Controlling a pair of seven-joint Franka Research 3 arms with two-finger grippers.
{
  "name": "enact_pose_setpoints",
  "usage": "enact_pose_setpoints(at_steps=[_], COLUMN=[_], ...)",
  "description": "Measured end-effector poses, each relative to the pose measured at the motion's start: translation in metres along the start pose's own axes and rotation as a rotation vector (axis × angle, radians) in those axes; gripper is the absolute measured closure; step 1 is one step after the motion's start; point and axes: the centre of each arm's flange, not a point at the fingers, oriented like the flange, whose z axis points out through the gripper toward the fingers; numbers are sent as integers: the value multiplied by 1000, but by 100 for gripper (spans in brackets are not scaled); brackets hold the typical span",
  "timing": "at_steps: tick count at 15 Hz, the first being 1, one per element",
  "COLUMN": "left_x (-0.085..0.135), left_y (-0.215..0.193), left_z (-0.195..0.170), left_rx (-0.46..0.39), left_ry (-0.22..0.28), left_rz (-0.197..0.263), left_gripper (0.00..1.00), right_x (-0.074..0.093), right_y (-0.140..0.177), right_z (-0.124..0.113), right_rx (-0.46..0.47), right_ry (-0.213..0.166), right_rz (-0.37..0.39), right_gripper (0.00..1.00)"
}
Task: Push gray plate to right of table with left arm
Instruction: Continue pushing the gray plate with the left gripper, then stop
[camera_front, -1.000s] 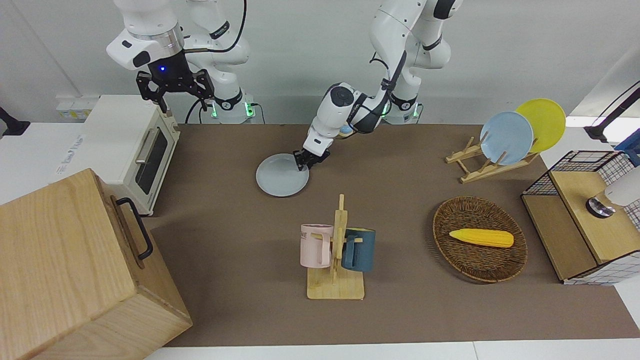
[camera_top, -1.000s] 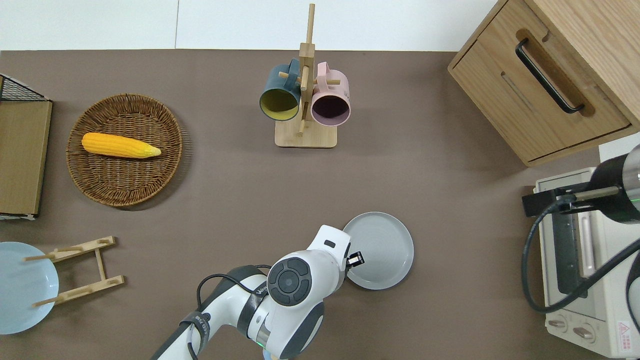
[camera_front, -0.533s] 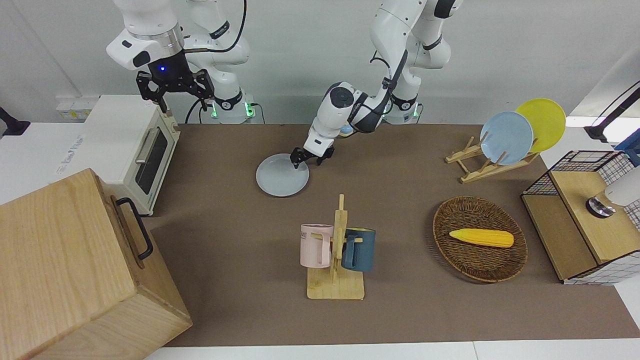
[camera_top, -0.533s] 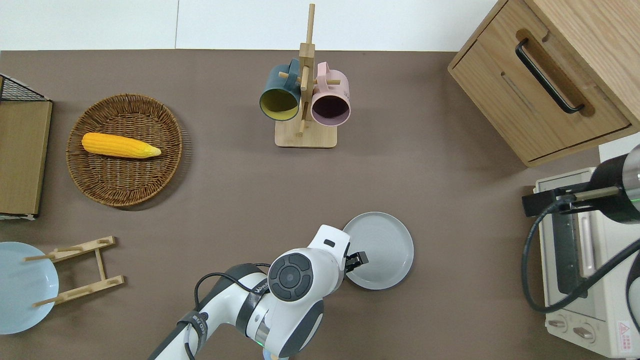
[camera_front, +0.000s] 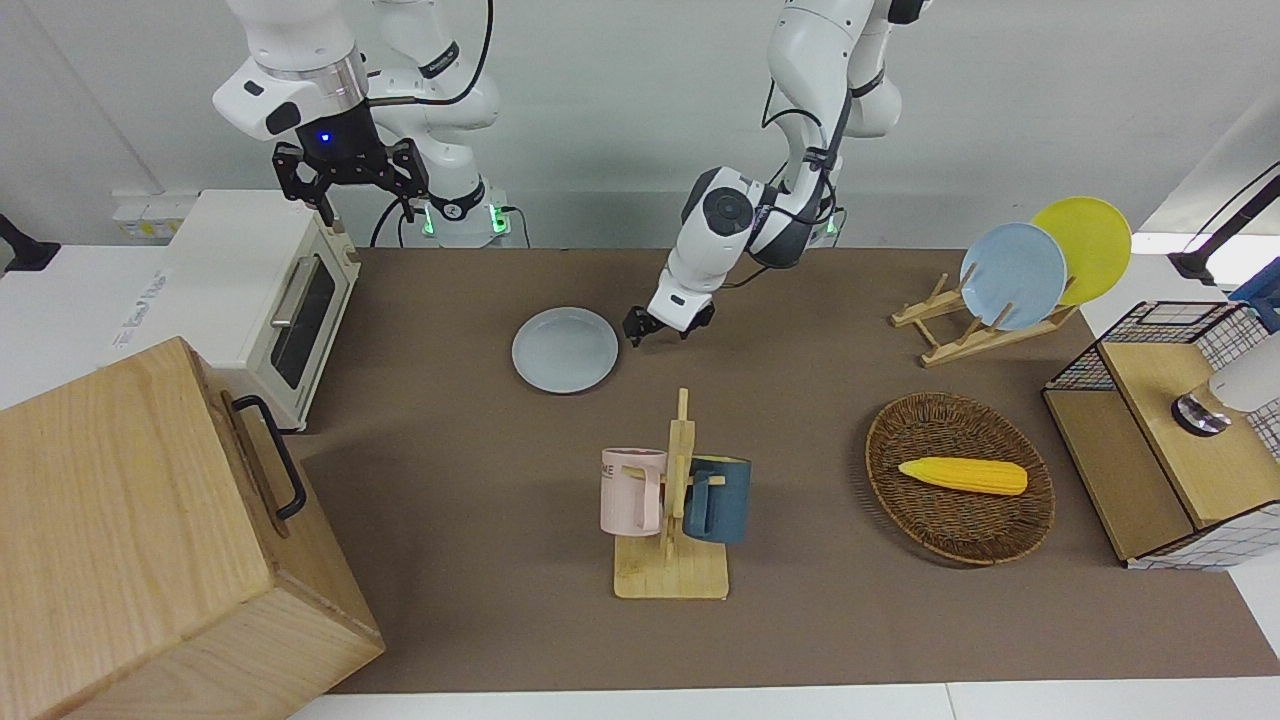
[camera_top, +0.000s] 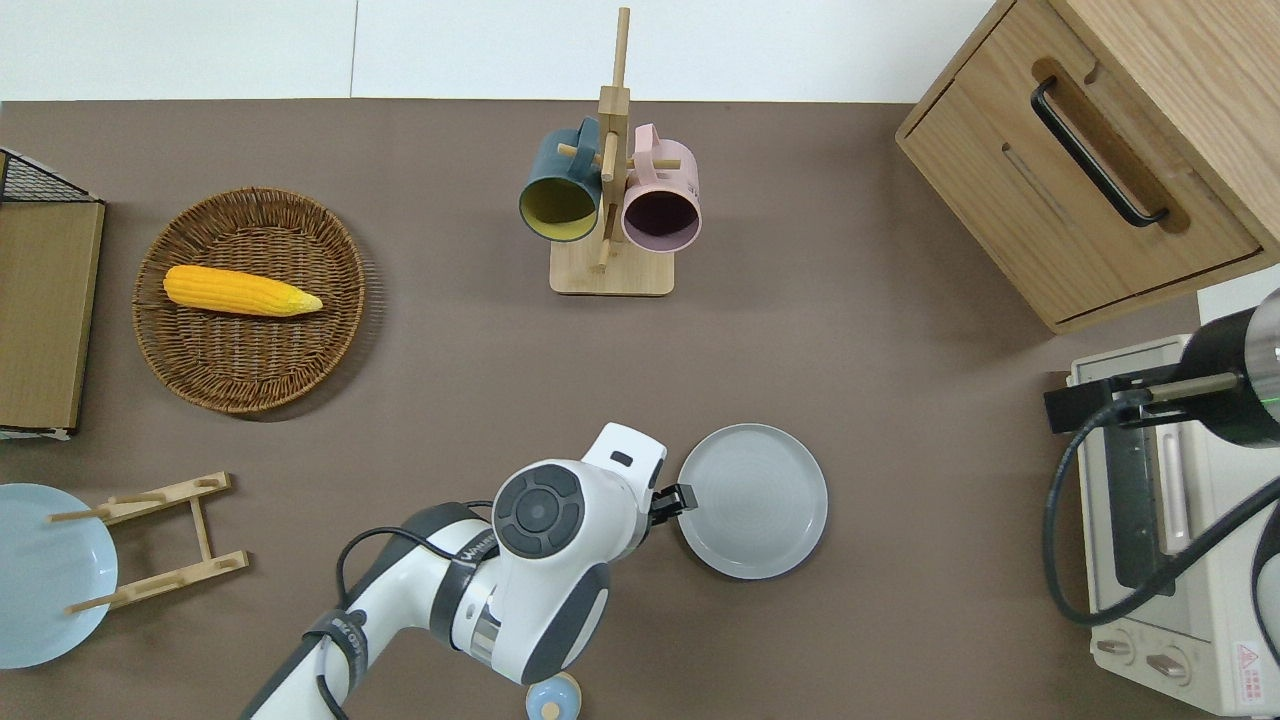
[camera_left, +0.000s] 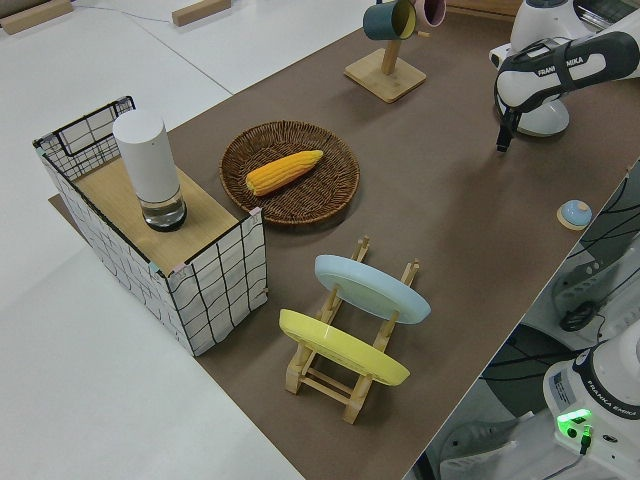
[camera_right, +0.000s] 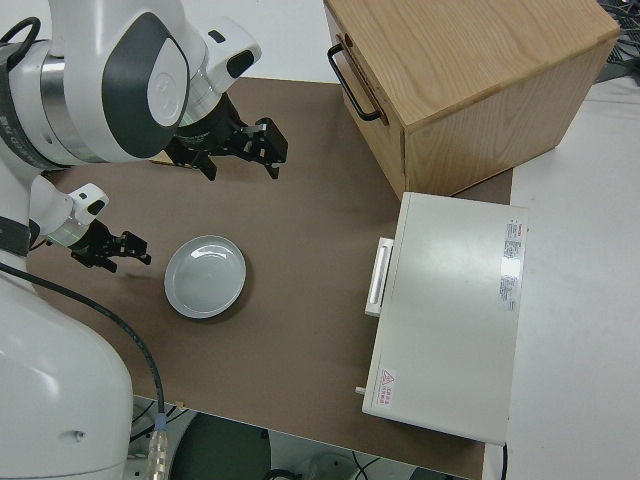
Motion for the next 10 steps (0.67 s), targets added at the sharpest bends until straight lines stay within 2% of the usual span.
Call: enact_pose_setpoints(at_steps=[5, 7, 10], left_x=[53, 76, 98], left_y=[-54, -84, -111], left_z=[-59, -83, -119], left_rx=[38, 38, 27], left_ry=[-54, -70, -79], left_rz=[40, 38, 17], left_gripper=[0, 0, 0], right_x=[0, 0, 0], right_y=[0, 0, 0], right_z=[0, 0, 0], right_rx=[0, 0, 0], right_ry=[0, 0, 0], right_rz=[0, 0, 0], right_gripper=[0, 0, 0])
